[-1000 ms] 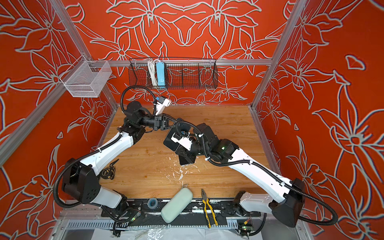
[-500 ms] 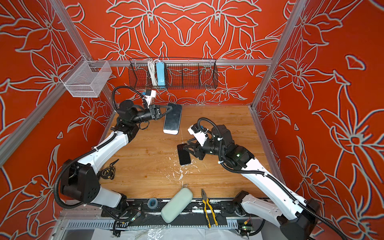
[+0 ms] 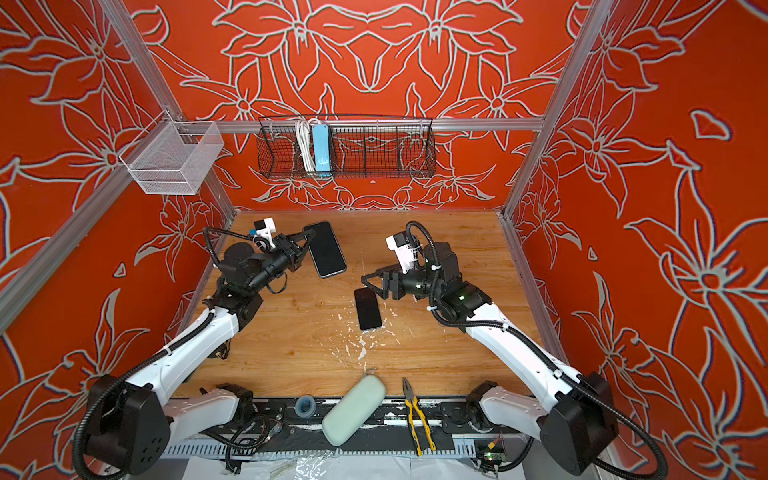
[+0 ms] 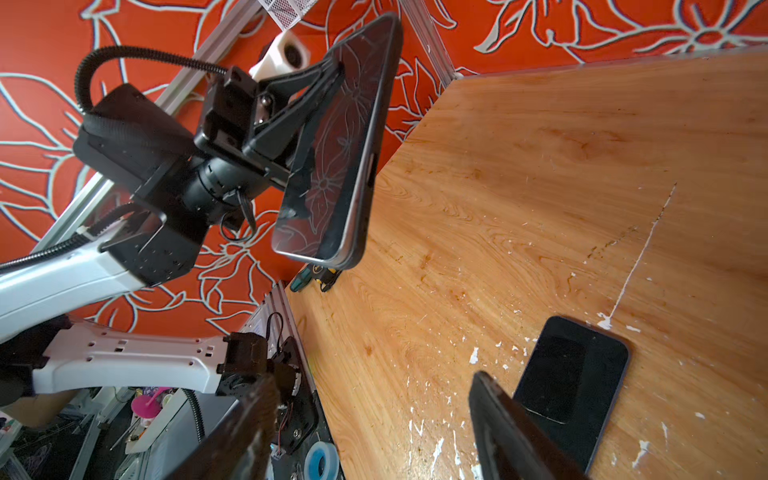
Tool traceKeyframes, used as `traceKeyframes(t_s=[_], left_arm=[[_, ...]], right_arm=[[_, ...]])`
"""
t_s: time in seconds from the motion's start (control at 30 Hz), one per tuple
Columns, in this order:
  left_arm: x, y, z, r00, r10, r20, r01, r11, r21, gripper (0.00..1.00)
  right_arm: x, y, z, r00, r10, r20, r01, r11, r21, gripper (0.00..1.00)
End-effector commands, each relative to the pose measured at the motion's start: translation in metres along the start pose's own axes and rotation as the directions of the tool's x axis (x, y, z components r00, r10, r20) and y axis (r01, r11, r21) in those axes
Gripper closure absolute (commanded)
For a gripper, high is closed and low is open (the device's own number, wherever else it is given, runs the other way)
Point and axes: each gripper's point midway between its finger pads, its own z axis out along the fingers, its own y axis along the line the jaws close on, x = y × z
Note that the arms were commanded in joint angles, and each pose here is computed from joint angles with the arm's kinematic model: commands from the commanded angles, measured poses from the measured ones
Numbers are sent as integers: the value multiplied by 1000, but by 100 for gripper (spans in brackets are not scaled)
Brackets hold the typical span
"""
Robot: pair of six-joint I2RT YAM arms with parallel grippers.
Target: Take the phone out of the phone case
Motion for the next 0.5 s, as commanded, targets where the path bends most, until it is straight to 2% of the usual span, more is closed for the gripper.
traceKeyframes(t_s=[0.0,0.2,0.47], left_arm=[[-17,-28,-9,995,-47,91,36,992,119,100],[-14,-29,-15,989,-114,89,91,969,228,100],[-11,-15,-19,987,-131,98,106,968,226,100]], right_arm=[[-14,12,5,993,106,48,-101,989,-104,4],[-7,0,15,985,172,25,-169,981,-100,3],[1,-12,22,972,230,44,-224,968,-114,2]])
